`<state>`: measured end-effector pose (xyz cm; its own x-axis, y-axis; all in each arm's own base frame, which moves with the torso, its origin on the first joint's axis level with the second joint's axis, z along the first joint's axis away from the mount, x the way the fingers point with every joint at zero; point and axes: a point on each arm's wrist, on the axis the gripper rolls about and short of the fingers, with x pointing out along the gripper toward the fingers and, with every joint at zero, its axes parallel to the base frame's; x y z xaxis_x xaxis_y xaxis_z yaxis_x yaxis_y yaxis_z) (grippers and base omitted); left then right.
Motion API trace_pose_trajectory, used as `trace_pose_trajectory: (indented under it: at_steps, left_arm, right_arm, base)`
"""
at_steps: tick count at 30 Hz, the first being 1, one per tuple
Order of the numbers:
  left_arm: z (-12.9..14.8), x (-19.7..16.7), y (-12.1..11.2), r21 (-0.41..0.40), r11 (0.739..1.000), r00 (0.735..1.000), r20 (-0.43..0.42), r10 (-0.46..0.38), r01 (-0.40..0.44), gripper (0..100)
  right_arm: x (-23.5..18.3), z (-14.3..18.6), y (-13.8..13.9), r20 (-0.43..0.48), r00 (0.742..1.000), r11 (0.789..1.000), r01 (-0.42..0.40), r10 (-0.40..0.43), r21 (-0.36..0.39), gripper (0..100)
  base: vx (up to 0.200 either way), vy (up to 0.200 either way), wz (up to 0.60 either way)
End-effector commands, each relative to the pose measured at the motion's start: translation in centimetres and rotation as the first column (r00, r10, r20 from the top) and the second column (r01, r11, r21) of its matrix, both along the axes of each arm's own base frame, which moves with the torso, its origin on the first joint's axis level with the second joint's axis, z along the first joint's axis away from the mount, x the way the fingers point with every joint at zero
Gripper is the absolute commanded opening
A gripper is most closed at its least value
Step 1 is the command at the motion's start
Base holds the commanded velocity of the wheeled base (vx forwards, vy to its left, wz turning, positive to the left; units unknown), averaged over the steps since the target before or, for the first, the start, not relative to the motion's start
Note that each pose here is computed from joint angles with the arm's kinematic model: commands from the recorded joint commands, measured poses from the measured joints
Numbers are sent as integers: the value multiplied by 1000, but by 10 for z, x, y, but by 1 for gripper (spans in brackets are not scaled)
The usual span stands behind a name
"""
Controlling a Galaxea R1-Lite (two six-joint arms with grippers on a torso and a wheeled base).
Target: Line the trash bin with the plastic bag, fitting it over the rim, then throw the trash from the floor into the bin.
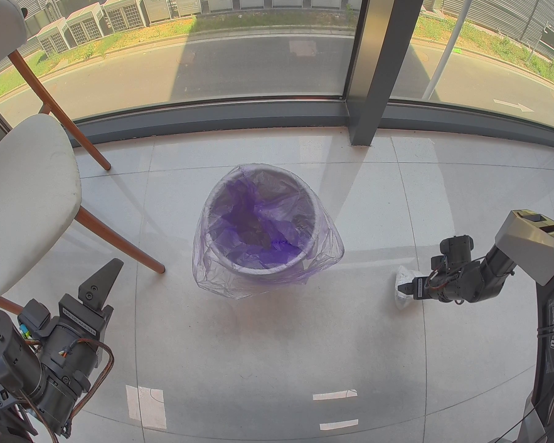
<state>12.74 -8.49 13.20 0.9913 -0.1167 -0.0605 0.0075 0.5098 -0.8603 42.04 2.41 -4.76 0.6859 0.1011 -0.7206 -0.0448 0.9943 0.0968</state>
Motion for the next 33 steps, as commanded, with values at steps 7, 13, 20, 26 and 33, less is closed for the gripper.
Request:
trace_pose_trajectory:
  at_steps: [7, 13, 20, 26, 33]
  left_arm:
    - [-4, 3, 11, -5, 998, 998, -17, 58, -58, 100]
    - [-4, 3, 11, -20, 998, 998, -20, 59, -59, 100]
    - [-6, 5, 10, -18, 998, 998, -30, 59, -60, 100]
    - [-9, 4, 11, 2, 998, 996, -56, 65, -65, 100]
    - [-10, 4, 12, 8, 997, 995, -66, 71, -71, 100]
  right_arm:
    - [47, -34, -18, -52, 999, 997, -2, -2, -76, 100]
    - [48, -35, -17, -87, 996, 997, -12, 5, -78, 100]
    - [58, -47, -18, -94, 996, 997, -10, 2, -77, 100]
    - [62, -48, -18, -90, 996, 997, -10, 3, -78, 0]
    - [60, -48, -19, -128, 992, 997, -12, 2, -80, 0]
  base:
    - [0, 0, 0]
    - [0, 0, 0]
    - [0, 0, 0]
    - [0, 0, 0]
    - [0, 0, 0]
